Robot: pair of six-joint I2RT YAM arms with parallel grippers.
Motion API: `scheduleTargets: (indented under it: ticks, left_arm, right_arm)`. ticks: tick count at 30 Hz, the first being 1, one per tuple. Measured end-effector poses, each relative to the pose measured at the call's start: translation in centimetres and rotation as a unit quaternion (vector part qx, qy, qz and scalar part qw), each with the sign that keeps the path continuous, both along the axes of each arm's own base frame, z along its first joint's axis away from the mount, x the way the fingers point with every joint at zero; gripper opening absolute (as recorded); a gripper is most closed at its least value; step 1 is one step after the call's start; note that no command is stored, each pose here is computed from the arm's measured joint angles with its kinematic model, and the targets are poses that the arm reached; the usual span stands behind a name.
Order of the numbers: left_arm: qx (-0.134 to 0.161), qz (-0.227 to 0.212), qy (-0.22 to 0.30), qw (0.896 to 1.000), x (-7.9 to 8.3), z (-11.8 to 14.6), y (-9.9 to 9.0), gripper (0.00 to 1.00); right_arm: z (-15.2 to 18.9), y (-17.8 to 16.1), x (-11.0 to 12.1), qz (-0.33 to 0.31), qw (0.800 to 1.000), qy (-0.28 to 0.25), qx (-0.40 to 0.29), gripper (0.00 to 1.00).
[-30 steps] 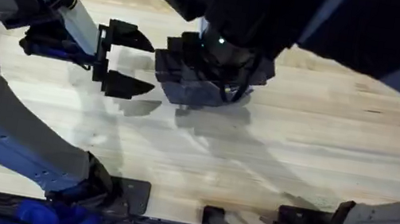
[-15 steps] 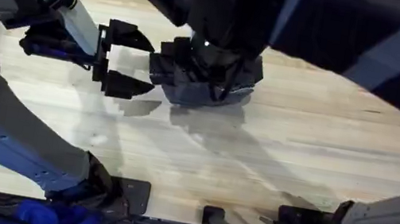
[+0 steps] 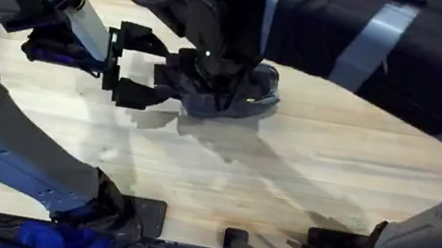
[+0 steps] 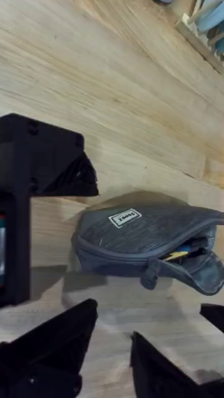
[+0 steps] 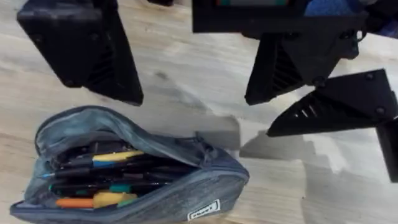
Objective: Unzip the bag, pick up the pens from the table one at a time and place them inside, then zip the bag closed.
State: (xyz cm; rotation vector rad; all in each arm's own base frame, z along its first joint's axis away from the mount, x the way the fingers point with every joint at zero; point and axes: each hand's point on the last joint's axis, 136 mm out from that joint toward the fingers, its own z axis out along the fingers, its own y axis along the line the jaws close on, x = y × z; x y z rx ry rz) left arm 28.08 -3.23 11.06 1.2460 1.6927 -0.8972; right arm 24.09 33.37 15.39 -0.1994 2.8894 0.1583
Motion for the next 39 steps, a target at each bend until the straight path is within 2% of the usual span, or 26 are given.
scheduleTargets:
  ticks: [23, 39]
  left_arm:
    - [0.003, -0.001, -0.002, 1.0, 0.0, -0.1, 0.0, 0.993]
    - [0.002, 0.001, -0.003, 1.0, 0.1, -0.1, 0.1, 0.993]
  right_arm:
    - [-4.7, 1.5, 1.1, 0.0, 1.0, 0.014, -0.026, 0.995]
    - [-4.4, 1.4, 2.3, 0.004, 0.999, -0.022, -0.034, 0.986]
